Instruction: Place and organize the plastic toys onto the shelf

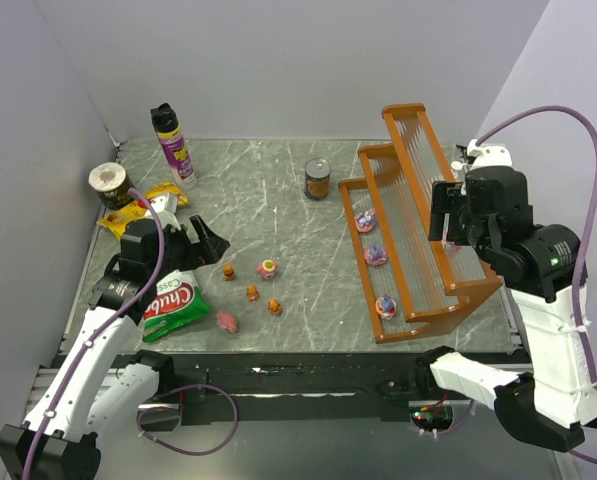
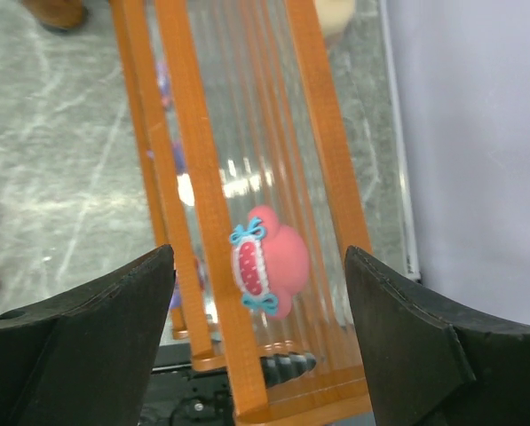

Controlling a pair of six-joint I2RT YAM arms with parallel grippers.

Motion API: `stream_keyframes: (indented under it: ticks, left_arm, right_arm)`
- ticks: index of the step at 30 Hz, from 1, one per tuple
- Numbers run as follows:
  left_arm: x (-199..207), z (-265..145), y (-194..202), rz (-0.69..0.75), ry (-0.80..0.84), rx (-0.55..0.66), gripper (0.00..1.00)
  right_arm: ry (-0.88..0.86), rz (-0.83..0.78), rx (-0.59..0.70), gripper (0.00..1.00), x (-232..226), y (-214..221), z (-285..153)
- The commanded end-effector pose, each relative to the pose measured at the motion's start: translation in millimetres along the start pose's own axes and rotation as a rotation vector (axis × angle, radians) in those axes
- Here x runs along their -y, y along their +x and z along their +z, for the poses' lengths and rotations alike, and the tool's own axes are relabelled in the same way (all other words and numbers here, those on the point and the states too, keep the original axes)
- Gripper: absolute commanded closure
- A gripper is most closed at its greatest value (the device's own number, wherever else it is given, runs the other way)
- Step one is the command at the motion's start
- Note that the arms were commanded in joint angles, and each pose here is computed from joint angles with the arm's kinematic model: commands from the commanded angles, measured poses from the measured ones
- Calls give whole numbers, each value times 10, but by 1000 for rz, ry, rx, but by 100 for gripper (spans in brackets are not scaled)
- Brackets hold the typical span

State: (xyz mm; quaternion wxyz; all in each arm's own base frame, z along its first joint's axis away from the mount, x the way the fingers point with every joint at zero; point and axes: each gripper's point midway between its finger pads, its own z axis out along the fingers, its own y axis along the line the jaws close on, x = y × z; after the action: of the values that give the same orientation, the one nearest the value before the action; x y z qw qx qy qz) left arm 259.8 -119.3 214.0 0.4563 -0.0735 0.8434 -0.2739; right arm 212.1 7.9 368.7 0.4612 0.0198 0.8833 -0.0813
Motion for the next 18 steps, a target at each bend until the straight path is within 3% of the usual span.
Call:
stream_keyframes:
  ticks: [1, 6, 12, 18]
  left_arm:
    - [-8, -17, -84, 18, -4, 40, 4]
    - [-33, -21, -104, 18, -22, 47, 4]
    - [-45, -30, -110, 18, -26, 53, 4]
    - [-86, -43, -152, 13, -52, 79, 4]
  right_arm:
    - [-130, -15, 20, 16, -188, -78, -130]
    - [-327, -59, 119, 17, -729, -359, -188]
    - [-527, -220, 183, 17, -1715, -483, -272]
    - [-665, -380, 141, 16, -2727, -52, -128]
